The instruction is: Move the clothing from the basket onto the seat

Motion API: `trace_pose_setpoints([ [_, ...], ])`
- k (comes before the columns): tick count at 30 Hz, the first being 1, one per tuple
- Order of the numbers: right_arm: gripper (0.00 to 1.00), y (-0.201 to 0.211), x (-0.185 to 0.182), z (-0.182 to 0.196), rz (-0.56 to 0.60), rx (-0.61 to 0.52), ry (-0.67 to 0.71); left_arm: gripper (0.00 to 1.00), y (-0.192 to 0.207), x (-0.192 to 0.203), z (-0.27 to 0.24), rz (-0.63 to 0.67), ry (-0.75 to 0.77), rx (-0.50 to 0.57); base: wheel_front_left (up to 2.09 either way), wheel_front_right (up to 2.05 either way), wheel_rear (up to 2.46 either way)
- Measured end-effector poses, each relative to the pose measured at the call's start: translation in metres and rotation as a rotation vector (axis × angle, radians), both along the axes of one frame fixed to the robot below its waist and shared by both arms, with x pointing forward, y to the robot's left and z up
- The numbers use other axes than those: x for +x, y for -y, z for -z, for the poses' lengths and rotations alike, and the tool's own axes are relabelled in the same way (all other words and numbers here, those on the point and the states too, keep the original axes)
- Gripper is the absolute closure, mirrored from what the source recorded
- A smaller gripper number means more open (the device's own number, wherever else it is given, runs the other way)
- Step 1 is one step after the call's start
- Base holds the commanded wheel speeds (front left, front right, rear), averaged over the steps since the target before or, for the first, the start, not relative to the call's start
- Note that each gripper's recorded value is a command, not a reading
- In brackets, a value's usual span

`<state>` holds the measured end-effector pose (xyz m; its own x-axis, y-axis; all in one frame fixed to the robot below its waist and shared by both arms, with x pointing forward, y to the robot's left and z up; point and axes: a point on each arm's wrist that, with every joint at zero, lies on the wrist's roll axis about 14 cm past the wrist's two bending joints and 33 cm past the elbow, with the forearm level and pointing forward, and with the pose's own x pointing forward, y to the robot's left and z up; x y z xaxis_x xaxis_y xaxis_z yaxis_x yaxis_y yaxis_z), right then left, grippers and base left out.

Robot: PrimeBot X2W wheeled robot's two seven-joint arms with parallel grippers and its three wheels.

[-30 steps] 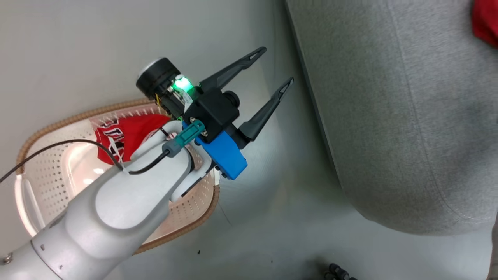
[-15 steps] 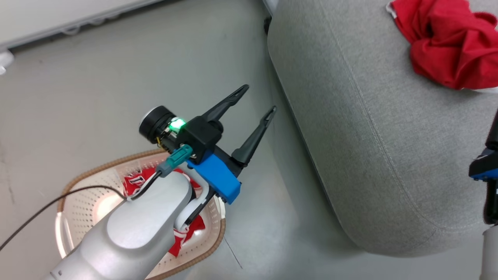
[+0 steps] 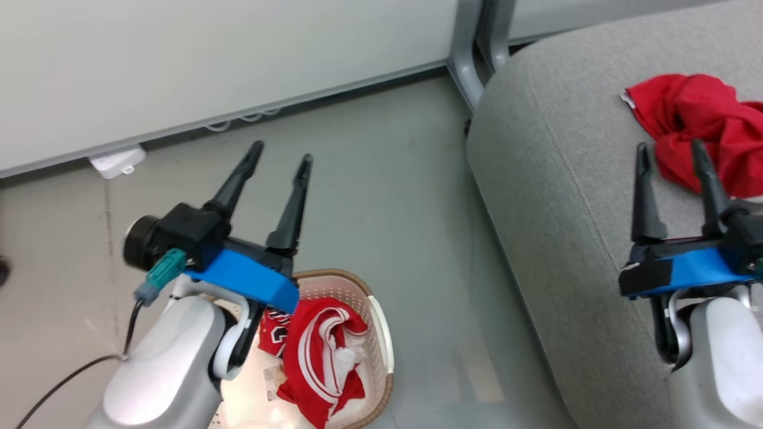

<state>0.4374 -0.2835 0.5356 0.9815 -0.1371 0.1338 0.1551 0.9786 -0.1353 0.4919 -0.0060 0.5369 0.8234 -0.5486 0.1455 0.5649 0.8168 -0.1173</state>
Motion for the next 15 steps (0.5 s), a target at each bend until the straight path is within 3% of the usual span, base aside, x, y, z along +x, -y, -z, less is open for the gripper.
trace_pose_setpoints([
  [10, 0.00, -0.090, 0.009, -0.011, -0.230, 0.062, 0.048, 0.00, -0.102, -0.025, -0.020, -0.288, 0.055, -0.022, 0.00, 0.00, 0.00],
  [15, 0.00, -0.114, 0.001, -0.011, -0.286, 0.089, 0.051, 0.00, -0.136, -0.045, -0.016, -0.390, 0.044, -0.038, 0.00, 0.00, 0.00],
])
